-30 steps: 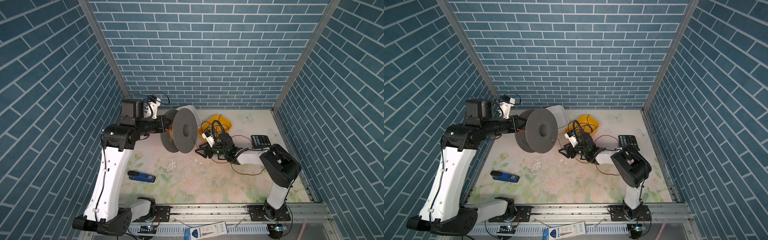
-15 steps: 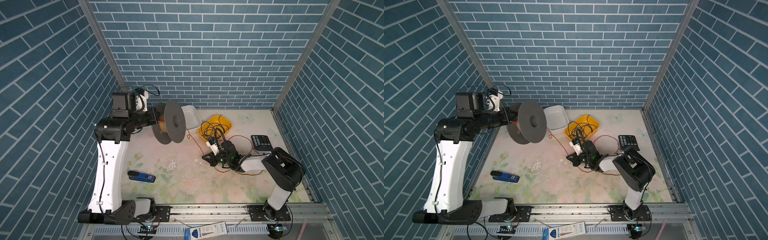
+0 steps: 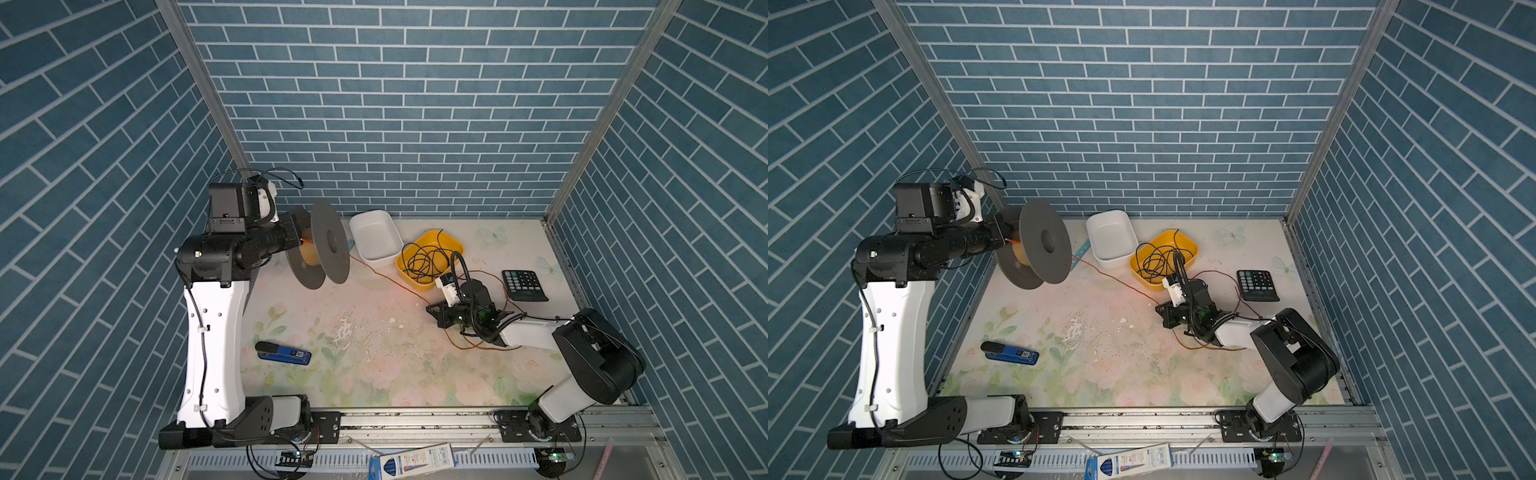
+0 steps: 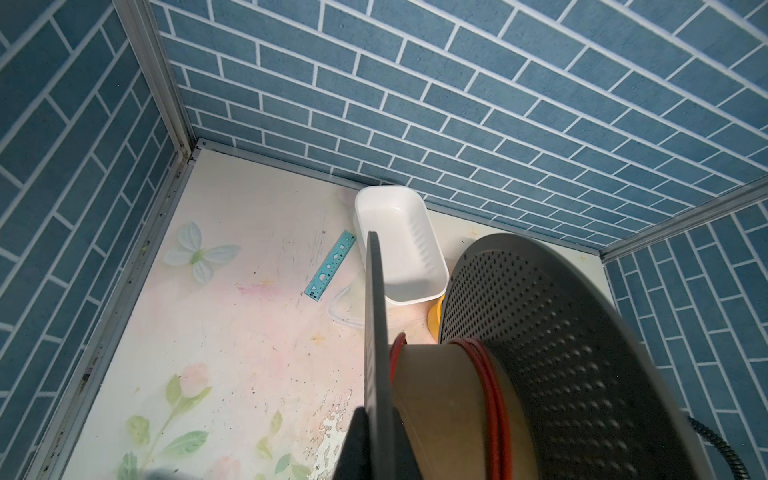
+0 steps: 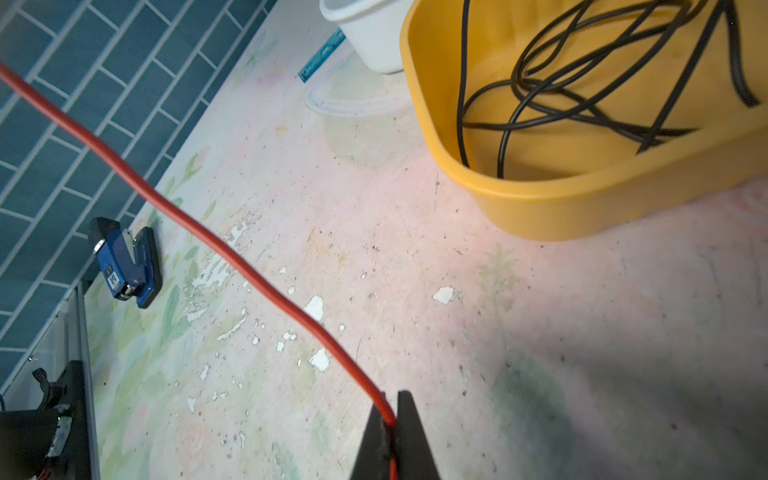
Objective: Wrap the cables
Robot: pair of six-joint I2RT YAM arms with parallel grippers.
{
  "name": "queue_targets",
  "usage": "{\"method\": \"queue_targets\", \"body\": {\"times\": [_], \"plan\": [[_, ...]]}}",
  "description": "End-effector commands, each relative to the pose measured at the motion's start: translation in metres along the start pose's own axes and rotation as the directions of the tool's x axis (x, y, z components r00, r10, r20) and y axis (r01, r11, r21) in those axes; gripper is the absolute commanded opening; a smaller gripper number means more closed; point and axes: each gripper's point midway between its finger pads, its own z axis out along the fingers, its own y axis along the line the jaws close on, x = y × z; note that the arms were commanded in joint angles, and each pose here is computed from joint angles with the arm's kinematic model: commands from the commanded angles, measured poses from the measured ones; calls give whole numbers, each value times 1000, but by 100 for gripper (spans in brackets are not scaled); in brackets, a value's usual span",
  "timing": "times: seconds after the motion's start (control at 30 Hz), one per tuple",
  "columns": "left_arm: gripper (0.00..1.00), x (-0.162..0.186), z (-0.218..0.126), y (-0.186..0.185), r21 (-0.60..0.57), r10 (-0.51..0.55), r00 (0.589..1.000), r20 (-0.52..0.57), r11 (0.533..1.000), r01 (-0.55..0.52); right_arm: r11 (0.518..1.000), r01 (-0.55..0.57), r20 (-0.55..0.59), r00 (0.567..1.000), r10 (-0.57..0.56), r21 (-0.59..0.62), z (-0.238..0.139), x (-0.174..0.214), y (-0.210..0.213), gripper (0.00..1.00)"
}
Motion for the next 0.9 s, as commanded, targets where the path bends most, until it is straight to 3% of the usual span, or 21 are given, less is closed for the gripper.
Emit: {"method": "queue_targets", "body": {"times": [0.0,0.23,0.4,0.53,0.6,0.73,0.87], "plan": [[0,-34,-12,14,-81,9,987,158,997,3,984,143,-119,984,-129,110,1,10,3,0],[0,-38,22,10,-45,-47,983,178,997,56,866,481,-192,871,-453,138,1,-3,66,0],[0,-45,40,18,-78,-71,972,224,993,91,700,711,-207,697,-687,70,-10,-5,132,0],[0,-49,55,19,-78,-92,966,242,990,114,581,813,-175,570,-803,-17,-18,-3,182,0],[0,-48,63,23,-112,-79,968,239,988,108,540,840,-160,527,-835,-52,-24,-5,202,0],[0,-40,83,36,-200,-35,976,215,977,79,481,874,-102,474,-875,-65,-48,-23,232,0],[0,-23,100,40,-267,24,984,179,963,25,462,887,8,462,-887,-19,-79,-57,253,0]]}}
